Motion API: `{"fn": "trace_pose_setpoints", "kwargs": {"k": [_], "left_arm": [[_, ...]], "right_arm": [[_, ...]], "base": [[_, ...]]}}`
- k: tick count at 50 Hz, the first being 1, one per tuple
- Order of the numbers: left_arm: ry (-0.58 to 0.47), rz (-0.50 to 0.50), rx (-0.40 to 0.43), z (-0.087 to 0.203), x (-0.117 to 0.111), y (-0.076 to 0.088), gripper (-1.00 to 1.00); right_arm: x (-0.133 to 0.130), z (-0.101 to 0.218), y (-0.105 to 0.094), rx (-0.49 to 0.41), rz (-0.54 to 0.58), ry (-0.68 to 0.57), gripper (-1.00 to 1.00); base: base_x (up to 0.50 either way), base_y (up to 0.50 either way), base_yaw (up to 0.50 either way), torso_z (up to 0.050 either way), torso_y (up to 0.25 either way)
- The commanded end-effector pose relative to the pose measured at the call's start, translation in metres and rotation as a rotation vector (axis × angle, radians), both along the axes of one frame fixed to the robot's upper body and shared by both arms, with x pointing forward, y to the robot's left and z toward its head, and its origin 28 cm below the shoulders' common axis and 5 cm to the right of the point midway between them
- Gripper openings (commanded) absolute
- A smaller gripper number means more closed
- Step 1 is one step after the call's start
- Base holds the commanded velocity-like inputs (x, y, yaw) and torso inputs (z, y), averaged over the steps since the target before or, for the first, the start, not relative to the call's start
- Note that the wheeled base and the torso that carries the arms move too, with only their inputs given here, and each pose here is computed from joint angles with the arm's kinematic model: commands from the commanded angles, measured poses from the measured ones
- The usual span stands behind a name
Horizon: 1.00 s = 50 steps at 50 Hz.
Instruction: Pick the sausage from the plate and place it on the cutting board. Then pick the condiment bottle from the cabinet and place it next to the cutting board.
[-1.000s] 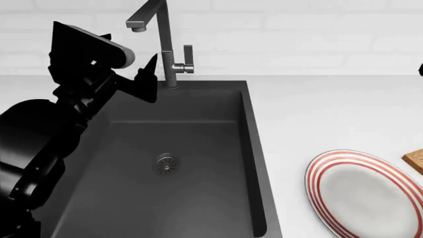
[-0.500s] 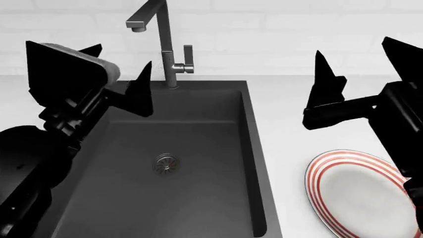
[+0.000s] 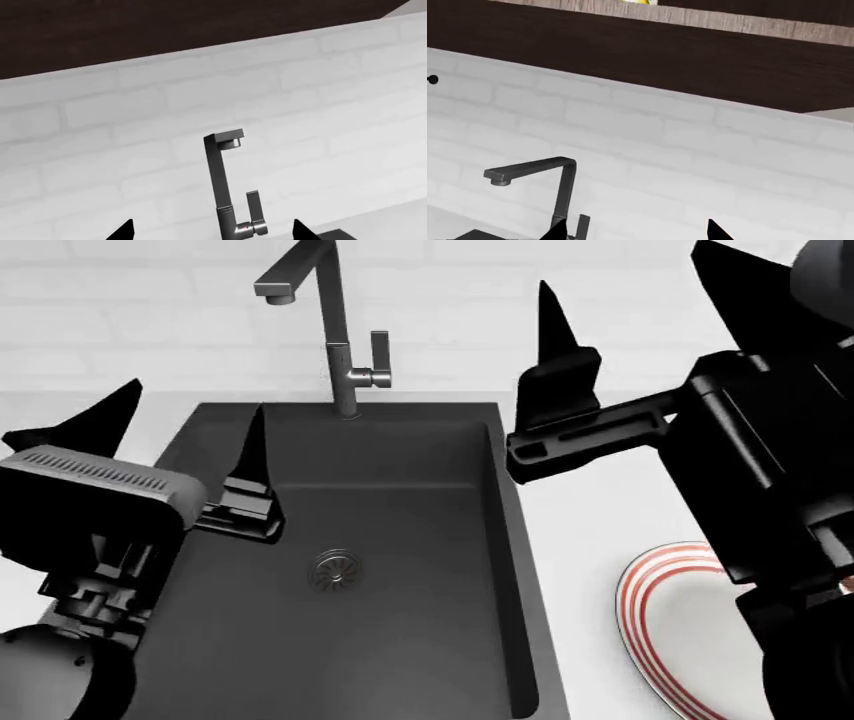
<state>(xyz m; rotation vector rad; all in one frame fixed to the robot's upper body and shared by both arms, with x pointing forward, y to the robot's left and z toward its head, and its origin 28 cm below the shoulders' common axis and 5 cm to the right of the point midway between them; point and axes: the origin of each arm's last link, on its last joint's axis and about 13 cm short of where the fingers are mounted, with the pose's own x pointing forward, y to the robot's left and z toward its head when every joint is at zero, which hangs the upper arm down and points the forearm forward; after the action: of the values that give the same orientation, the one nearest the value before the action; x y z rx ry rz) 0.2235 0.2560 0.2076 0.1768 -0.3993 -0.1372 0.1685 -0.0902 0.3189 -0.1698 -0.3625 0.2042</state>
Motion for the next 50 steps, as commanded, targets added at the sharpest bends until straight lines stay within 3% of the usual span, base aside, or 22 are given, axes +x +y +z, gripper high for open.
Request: {"fn": "trace_pose_setpoints", "kwargs": {"k": [1,8,18,27,37,50], "left_arm": [[-0.03,-0.006,-0.015,-0.002,-0.01,0.0,1.0],[-0.165,-0.016,-0.054,0.02,-0.028,-0.003,1.0],[-0.178,-0.054,-0.049,0.028,-0.032,-0.006,1.0],[-0.127,-0.089,-0.028,0.012,-0.027,-0.01,1.0],[-0.098,-0.109,-0.02,0.003,-0.025,-0.012,1.0],[-0.087,-0.122,-0.019,-0.003,-0.024,-0.011,1.0]], "right_arm": [[-0.009,0.03,0.016,0.009,0.013,-0.09,1.0],[-0.02,0.036,0.017,0.018,0.012,-0.139,1.0],[-0.023,0.044,0.018,0.021,0.028,-0.16,1.0],[-0.022,0.106,0.028,-0.004,0.083,-0.279,1.0],[-0.019,0.148,0.03,0.0,0.082,-0.346,1.0],[0.033,0.243,0.029,0.048,0.016,-0.352,1.0]], "base": [[0.0,0.0,0.0,0.0,0.0],[0.0,0.0,0.0,0.0,0.0],[0.0,0.0,0.0,0.0,0.0],[0.0,0.0,0.0,0.0,0.0],[0.0,0.0,0.0,0.0,0.0],[0.0,0.0,0.0,0.0,0.0]]}}
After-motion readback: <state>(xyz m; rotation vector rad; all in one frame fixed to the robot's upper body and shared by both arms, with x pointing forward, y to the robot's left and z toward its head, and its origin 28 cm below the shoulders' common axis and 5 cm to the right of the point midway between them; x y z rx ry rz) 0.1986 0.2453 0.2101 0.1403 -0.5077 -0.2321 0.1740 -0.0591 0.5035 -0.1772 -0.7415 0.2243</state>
